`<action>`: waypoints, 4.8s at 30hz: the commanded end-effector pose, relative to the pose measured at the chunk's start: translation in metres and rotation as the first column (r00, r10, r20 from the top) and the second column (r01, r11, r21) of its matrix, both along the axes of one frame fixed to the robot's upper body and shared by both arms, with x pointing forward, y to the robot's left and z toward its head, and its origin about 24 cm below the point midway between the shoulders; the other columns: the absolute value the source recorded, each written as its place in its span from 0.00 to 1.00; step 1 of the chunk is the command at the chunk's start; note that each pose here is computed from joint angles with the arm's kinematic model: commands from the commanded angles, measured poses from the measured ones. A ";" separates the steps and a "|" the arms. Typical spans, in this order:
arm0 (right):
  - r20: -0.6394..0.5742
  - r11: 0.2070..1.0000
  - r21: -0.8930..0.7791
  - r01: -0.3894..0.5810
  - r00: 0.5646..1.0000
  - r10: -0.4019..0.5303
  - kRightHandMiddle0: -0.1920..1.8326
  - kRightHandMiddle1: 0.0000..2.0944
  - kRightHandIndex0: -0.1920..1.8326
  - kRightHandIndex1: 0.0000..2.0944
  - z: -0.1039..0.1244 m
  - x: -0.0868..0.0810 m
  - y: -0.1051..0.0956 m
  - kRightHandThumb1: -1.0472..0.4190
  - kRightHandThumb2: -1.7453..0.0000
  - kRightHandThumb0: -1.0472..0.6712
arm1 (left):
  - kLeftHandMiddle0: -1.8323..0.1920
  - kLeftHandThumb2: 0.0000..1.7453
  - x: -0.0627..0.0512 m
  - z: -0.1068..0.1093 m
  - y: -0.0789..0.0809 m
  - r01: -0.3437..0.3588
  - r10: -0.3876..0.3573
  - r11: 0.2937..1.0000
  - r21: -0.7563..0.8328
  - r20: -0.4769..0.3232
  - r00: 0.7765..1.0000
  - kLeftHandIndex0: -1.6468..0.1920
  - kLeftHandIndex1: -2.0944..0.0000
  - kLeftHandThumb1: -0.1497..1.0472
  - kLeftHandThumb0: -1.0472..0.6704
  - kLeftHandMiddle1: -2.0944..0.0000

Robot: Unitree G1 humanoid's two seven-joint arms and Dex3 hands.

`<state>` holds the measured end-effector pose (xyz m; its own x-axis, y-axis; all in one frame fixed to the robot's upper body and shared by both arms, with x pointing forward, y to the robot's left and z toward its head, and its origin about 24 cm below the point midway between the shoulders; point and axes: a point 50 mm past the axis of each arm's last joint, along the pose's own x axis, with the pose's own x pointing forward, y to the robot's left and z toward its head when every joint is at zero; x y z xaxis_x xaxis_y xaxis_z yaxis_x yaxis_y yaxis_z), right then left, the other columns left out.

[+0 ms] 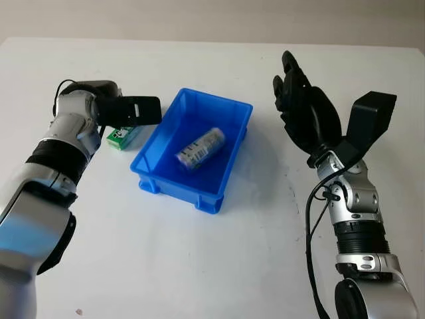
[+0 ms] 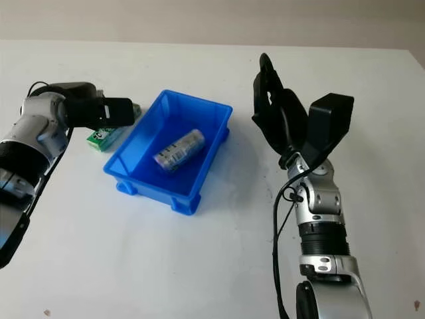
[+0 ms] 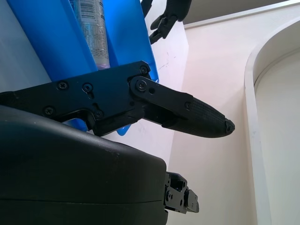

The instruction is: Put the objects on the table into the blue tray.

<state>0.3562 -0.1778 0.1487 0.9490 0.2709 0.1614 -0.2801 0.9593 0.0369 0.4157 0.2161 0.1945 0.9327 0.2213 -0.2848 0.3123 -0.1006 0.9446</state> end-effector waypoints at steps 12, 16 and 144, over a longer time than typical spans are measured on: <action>0.016 0.999 0.044 0.005 1.000 -0.006 0.00 0.00 0.00 0.00 0.006 0.001 -0.002 0.00 0.59 0.21 | 0.68 0.22 0.000 -0.011 -0.008 -0.038 0.038 0.999 0.026 -0.002 0.999 0.84 0.98 1.00 0.05 0.95; 0.016 0.999 0.047 0.007 1.000 -0.008 0.00 0.00 0.00 0.00 0.006 0.001 -0.001 0.00 0.59 0.21 | 0.73 0.21 -0.001 -0.014 -0.012 -0.027 0.027 0.999 0.021 -0.009 1.000 0.75 0.94 1.00 0.05 0.75; -0.005 0.991 0.133 -0.006 1.000 0.007 0.00 0.00 0.00 0.00 0.000 0.004 -0.002 0.00 0.64 0.24 | 0.49 0.16 -0.079 0.109 -0.028 0.498 -0.255 0.780 -0.380 0.533 0.807 0.64 0.00 1.00 0.41 0.00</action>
<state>0.3591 -0.1811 0.1454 0.9522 0.2525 0.1717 -0.2800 0.9465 0.1607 0.3389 0.1894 0.3023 0.9565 -0.2154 0.1968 -0.1047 0.3760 0.9207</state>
